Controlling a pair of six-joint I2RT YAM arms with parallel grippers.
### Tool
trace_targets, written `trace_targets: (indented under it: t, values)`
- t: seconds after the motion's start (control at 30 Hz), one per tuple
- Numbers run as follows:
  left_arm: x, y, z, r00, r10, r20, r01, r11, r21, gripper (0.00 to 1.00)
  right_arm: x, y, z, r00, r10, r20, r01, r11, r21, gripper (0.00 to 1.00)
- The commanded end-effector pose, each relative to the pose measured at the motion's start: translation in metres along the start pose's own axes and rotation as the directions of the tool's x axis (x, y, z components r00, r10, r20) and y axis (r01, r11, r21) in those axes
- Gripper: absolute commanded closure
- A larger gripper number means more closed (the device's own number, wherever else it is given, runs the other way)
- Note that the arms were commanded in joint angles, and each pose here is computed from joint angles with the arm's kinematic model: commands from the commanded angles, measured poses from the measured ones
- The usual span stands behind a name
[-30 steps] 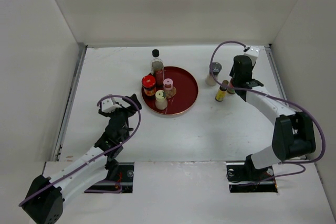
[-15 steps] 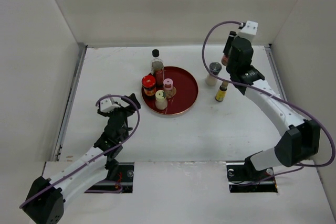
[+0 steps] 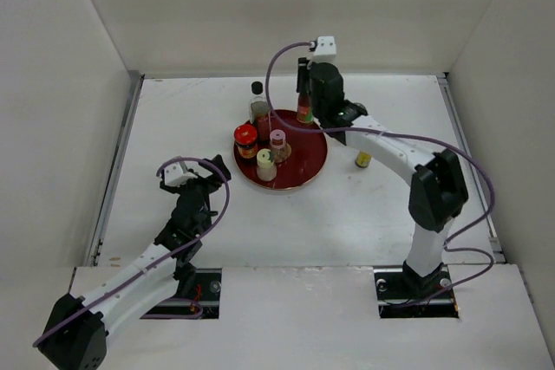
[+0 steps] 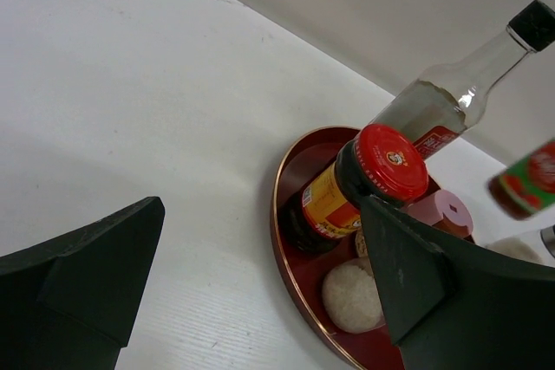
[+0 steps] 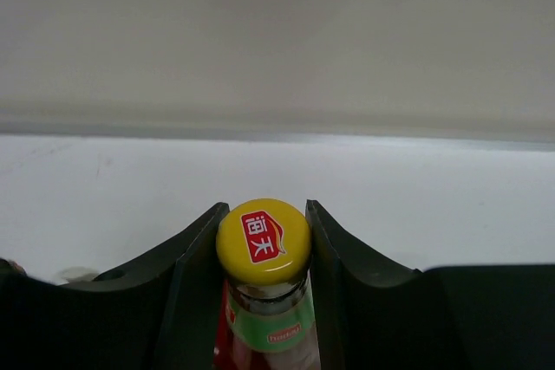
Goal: Organize the condiment bottles
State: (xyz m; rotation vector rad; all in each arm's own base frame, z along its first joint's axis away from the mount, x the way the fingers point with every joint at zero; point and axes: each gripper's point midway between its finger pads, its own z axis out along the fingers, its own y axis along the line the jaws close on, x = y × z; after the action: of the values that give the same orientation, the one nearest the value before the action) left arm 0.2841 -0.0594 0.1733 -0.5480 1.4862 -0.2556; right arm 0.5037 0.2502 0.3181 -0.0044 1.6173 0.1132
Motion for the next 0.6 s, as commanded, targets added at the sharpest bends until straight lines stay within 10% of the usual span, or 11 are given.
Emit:
trace_targets:
  t: [0.0,0.57]
  values:
    - [-0.006,-0.008,0.001,0.999,-0.039,0.019,0.038,0.999,0.026,0.0,-0.051,0.033,0.007,0.985,0.105,0.136,-0.095,0.992,-0.081,0.68]
    - [-0.003,-0.006,0.003,0.999,-0.039,0.014,0.039,0.999,0.02,0.0,0.065,0.069,0.022,0.996,0.079,-0.049,-0.084,0.99,-0.113,0.67]
